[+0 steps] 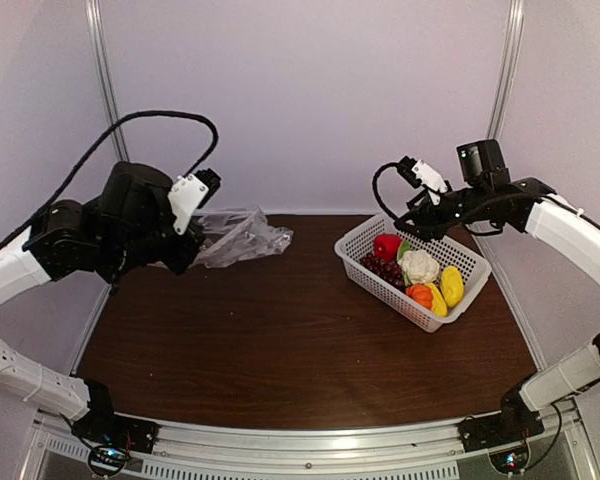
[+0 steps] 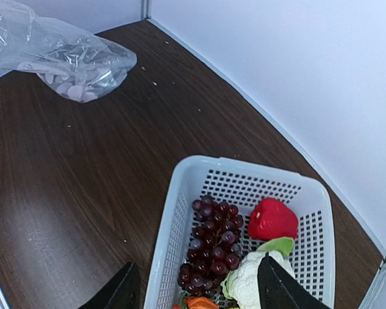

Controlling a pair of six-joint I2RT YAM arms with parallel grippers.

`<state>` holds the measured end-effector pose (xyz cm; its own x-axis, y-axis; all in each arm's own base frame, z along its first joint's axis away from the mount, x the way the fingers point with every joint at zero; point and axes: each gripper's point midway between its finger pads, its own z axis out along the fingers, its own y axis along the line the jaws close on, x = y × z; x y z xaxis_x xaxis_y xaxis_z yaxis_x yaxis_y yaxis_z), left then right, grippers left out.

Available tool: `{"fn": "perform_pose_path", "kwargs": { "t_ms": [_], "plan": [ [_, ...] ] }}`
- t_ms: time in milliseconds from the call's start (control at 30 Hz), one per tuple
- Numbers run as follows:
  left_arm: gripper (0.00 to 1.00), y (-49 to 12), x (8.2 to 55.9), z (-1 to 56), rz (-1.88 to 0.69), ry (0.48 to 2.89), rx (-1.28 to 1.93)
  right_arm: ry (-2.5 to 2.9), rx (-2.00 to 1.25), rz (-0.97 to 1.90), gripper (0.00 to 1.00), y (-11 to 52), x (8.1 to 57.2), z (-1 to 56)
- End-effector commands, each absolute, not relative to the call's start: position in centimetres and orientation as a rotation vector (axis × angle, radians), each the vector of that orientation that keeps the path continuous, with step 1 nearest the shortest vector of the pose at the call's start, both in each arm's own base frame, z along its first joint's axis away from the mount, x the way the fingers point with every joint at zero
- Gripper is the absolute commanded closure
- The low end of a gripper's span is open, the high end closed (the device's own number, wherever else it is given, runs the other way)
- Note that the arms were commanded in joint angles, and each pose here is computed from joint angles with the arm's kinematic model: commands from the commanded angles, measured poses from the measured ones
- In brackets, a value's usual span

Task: Place the food in the zip-top bag and seal the zipper
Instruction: Pass from the right arm to the left, then pick up the fake vegetable from the bin.

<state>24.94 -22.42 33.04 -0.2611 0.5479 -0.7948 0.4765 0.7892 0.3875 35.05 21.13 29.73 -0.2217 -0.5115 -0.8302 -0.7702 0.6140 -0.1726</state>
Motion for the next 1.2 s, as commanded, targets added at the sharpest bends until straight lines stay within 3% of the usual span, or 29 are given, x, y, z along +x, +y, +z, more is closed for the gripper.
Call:
{"fn": "perform_pose_path", "kwargs": {
  "t_ms": [0,300,567,833,933,1167],
  "plan": [
    [1.00,-29.7,24.8,22.8,-0.095,2.069,0.989,2.071,-0.801,0.179,0.36,16.5,37.8,26.0],
    [1.00,-37.5,27.5,17.9,-0.501,2.143,0.980,2.312,-0.794,0.044,0.33,13.3,38.6,19.0],
    [1.00,-36.4,29.7,17.5,-0.894,2.223,0.820,2.463,-0.748,-0.090,0.27,10.3,41.8,14.9],
    [1.00,-34.0,29.9,20.5,-0.805,2.119,0.783,2.556,-0.715,-0.075,0.20,9.7,44.0,11.3],
    [1.00,-33.8,29.9,20.7,-0.795,2.111,0.786,2.576,-0.729,-0.005,0.01,10.5,44.2,10.2],
    [1.00,-33.8,30.1,20.3,-0.774,2.115,0.796,2.645,-0.724,-0.003,0.00,10.4,45.4,6.9]
  ]
}}
